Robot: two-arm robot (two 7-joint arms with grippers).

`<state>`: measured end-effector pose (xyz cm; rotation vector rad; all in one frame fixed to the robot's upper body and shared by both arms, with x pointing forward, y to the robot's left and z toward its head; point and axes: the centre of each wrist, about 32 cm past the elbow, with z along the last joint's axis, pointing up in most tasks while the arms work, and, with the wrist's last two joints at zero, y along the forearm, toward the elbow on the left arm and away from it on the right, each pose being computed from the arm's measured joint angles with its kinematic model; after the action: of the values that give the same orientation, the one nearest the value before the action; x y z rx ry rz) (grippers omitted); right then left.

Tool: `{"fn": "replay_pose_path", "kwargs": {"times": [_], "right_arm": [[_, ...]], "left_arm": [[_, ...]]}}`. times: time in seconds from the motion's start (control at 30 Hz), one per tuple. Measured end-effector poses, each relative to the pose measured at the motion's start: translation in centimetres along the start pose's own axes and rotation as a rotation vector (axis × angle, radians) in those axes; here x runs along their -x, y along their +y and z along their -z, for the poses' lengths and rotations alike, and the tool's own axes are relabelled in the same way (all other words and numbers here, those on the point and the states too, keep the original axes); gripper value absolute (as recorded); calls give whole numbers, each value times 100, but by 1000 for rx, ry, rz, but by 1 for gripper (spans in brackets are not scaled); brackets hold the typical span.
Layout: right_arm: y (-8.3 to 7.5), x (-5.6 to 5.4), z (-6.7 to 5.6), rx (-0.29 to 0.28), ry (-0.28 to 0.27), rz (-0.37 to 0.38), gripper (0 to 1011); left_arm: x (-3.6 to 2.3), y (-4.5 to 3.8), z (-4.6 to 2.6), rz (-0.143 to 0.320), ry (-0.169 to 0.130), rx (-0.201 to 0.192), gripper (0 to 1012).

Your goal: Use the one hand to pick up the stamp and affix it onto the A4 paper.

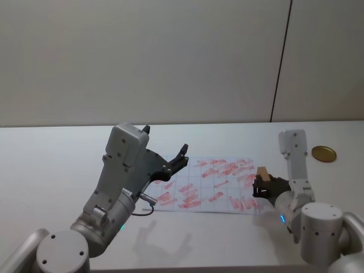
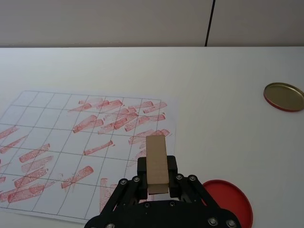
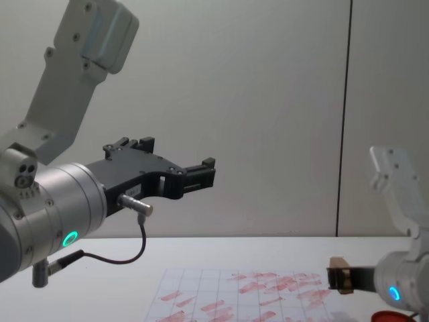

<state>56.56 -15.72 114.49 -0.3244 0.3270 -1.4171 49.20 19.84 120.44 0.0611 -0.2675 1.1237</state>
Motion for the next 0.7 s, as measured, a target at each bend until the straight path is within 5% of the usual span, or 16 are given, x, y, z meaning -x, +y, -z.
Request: {"fn": "replay_pose_path", "kwargs": {"times": [0.7], "right_arm": [[384,59,70,70,2,7,220]], "left_arm": [[0,0,0,0,0,0,993]]}}
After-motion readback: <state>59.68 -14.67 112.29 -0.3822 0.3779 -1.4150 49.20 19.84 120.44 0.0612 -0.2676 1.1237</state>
